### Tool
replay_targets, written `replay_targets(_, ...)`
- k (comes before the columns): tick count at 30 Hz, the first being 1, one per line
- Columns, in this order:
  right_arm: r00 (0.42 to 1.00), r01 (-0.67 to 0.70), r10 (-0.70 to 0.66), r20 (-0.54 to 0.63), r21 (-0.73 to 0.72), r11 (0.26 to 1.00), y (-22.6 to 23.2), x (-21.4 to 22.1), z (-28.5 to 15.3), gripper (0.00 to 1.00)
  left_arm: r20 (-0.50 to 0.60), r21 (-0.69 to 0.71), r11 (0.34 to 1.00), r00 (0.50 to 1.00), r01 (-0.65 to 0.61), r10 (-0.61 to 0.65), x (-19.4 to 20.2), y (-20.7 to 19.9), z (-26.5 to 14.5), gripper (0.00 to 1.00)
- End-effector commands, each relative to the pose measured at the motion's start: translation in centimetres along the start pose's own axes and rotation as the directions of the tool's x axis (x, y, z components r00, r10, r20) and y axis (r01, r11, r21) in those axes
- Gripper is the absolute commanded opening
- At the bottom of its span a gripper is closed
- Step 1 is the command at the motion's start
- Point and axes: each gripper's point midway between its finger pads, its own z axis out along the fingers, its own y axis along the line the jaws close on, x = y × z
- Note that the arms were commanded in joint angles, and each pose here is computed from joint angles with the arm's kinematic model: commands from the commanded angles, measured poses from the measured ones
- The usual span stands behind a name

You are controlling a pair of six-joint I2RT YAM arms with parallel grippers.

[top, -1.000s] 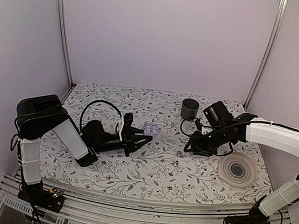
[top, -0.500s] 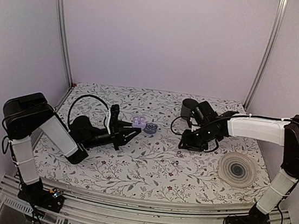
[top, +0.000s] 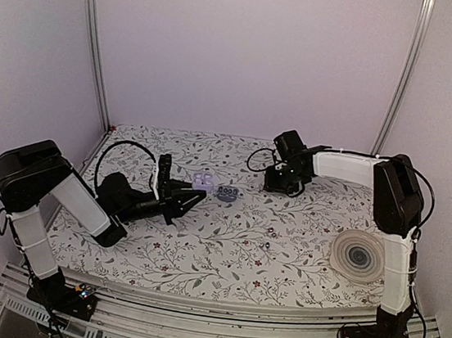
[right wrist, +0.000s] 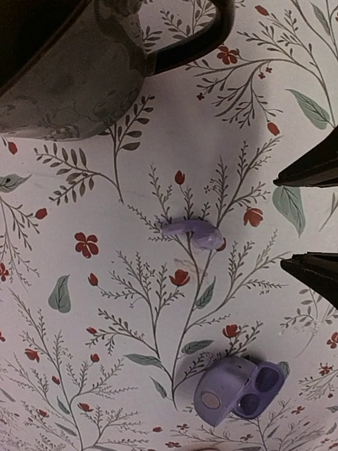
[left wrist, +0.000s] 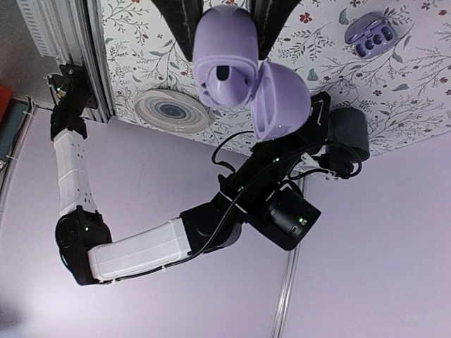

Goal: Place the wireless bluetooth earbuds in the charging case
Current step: Pick up the right earbud from the center of the board.

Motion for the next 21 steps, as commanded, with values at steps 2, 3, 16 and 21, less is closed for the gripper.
replay_targets(2,0.998,0.065,-0.065,-0.006,0.04,0.997,-0.1,-0.8,2.5,0.33,0.254,0.067,0.987,0.959,-0.149,0.128,-6.7,-2.4,-1.3,0.0)
replay_targets(3,0.998,0.068,-0.068,-0.001,0.04,0.997,0.0,-1.0,2.7,0.33,0.251,0.068,0.987,0.96,-0.145,0.124,-6.5,-2.4,-1.2,0.0)
replay_targets(16,0.994,0.103,-0.099,-0.039,0.12,0.987,-0.6,-0.2,6.6,0.3,0.257,0.07,0.988,0.959,-0.138,0.115,-6.8,-2.2,-1.1,0.0)
replay_targets(21,0.992,0.121,-0.115,-0.044,0.154,0.981,-0.9,0.1,7.2,0.26,0.256,0.073,0.989,0.961,-0.129,0.106,-6.7,-2.2,-1.1,0.0)
